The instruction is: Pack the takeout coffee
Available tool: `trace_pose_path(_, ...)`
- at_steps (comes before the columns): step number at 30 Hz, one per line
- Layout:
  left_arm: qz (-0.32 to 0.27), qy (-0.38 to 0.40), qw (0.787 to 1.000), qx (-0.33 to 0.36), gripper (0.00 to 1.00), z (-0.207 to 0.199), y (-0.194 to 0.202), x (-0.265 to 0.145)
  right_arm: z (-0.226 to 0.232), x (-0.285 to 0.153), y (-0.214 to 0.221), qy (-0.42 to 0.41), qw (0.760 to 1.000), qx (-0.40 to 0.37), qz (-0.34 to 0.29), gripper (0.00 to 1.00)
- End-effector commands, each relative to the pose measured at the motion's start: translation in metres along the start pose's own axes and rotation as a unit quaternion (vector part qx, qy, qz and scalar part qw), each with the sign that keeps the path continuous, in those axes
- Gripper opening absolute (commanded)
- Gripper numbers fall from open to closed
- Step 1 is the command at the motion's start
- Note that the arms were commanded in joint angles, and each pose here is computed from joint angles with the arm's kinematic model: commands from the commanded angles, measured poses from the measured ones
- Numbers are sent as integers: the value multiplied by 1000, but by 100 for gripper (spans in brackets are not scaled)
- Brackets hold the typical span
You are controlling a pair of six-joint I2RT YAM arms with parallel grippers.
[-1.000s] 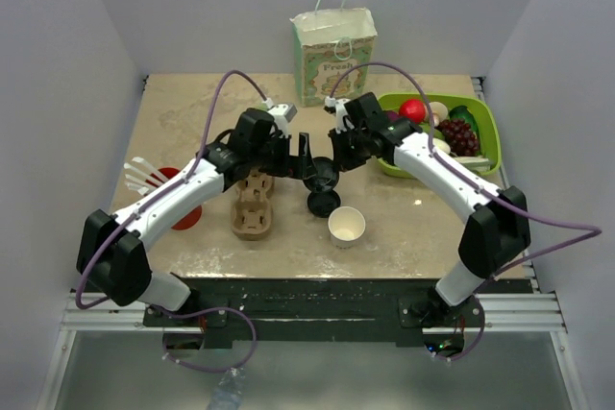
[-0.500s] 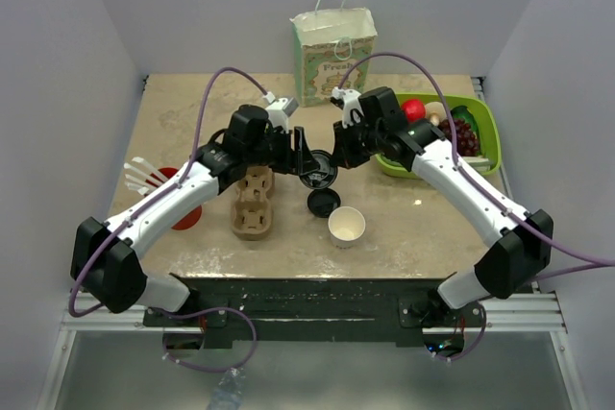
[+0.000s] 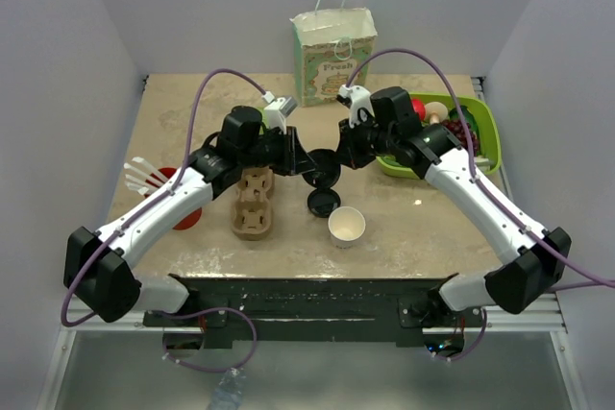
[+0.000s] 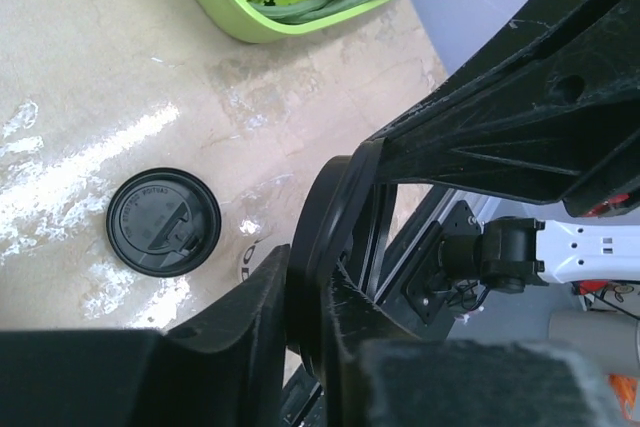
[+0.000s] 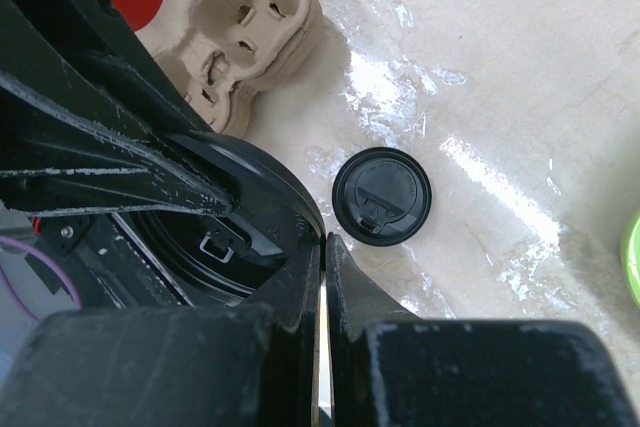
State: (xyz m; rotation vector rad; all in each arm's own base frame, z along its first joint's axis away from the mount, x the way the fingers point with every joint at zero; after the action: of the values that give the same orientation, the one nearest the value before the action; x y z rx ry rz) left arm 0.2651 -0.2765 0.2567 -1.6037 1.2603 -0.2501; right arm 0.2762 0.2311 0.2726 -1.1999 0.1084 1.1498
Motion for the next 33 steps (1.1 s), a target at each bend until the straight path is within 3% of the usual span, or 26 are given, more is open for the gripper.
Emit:
trace_pose_path(1,-29,30,999,4,15,-17,-14,-9,11,-14,-8,-27,999,-36,-29,2)
trace_pose_path(5,-33,37,999,3,9,-21,-19,-11,13,-20,-13,-28,998,-47,-43,10)
trace_pose_path(8,-32,42,999,-3,7,-24,-20,-12,12,-27,-23,-14,996,-58,-66,28)
trace_pose_path(9,-29,43,999,-6,7,-24,-20,-13,11,-29,-29,-8,995,-64,-80,41)
trace_pose_path(13,-29,39,999,-10,7,-25,-24,-18,11,-52,-52,12,977,-139,-160,69)
trace_pose_path(16,-2,11,998,-62,6,-11,-24,-21,23,-74,-74,-6,944,-212,-251,86)
trace_pose_path(17,10,9,996,-90,6,-7,-29,-21,35,-81,-72,-37,911,-321,-256,92)
trace_pose_path(18,30,-6,991,-130,2,10,-25,-28,29,-73,-57,-44,895,-379,-233,96)
trace_pose_path(19,45,26,987,-153,2,8,-24,-33,29,-71,-49,-53,870,-436,-226,98)
trace_pose_path(20,51,29,982,-182,1,13,-23,-35,28,-70,-48,-46,828,-509,-229,98)
trace_pose_path(26,51,35,964,-260,2,12,-33,-47,57,-56,-28,-143,735,-622,-230,98)
trace_pose_path(33,24,62,937,-344,0,-2,-36,-56,69,-11,-11,-121,706,-675,-175,95)
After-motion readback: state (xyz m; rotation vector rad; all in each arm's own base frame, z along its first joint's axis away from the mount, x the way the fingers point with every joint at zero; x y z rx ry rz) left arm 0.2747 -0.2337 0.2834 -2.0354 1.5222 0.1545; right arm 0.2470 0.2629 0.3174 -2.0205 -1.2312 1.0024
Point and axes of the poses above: each gripper's point midway between its finger pads, its own x axis out along the fingers, its own z axis along the line the jaws close on, y = z × x, the point moved 3 cm from there along -x, back along the fingers, and after that the axes turned 13 degrees about x, right-handed, at the moved point
